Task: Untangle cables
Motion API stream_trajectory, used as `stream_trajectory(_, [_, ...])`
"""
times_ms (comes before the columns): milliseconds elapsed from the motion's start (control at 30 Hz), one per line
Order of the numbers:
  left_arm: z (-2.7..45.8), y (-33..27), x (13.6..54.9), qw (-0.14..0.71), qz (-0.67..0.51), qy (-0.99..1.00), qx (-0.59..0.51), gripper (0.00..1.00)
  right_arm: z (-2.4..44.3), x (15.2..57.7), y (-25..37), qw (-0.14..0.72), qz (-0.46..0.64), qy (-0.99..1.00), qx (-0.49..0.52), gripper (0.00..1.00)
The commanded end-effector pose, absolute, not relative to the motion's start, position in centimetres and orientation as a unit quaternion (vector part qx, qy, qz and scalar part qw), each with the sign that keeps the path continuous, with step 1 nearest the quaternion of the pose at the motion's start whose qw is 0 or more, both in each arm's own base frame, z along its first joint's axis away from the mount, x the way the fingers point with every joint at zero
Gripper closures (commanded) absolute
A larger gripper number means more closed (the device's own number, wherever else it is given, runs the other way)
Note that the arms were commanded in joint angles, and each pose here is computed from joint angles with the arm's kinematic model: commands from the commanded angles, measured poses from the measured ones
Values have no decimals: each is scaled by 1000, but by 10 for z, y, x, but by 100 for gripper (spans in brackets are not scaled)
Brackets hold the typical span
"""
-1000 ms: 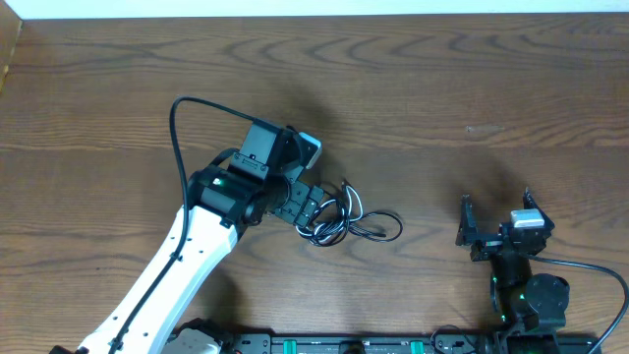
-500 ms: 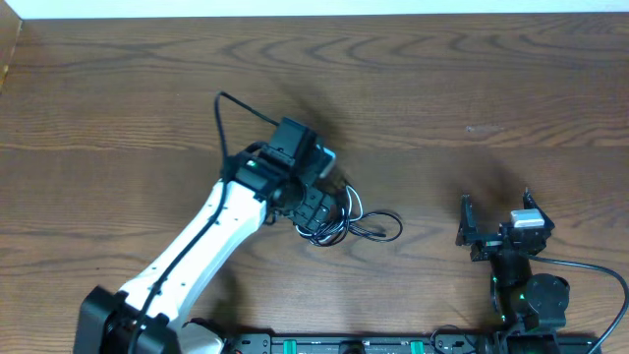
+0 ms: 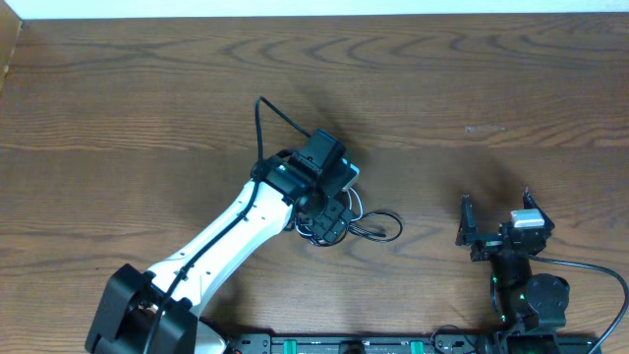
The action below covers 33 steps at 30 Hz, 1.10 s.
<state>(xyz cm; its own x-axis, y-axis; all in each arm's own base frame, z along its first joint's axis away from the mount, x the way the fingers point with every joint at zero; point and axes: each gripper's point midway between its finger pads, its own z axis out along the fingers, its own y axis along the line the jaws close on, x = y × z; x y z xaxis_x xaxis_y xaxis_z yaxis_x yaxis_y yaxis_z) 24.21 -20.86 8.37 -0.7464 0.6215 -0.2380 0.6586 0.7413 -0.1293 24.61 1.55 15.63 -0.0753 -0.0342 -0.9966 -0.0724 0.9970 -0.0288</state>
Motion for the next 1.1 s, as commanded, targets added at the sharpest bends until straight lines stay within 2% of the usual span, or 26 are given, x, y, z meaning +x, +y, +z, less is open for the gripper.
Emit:
stream_trajectory(0, [88,-219,241,93,-107,924,355,12,156,246,13,680,9,732,-36,1])
stream_trajectory(300, [83,-227,224,79,-105,909,396,22,156,246,13,680,8,732,-36,1])
stream_trajectory(867, [42,-224,225,56,-87,911,400,24,156,246,13,680,9,732,-36,1])
stream_trajectory(933, [34,-225,225,47,-85,912,399,34,156,246,13,680,9,732,-36,1])
stream_trajectory(967, [31,-225,225,44,-84,912,399,44,156,246,13,680,9,732,-36,1])
stream_trajectory(1067, [29,-224,225,40,-84,916,390,92,156,246,13,680,9,732,-36,1])
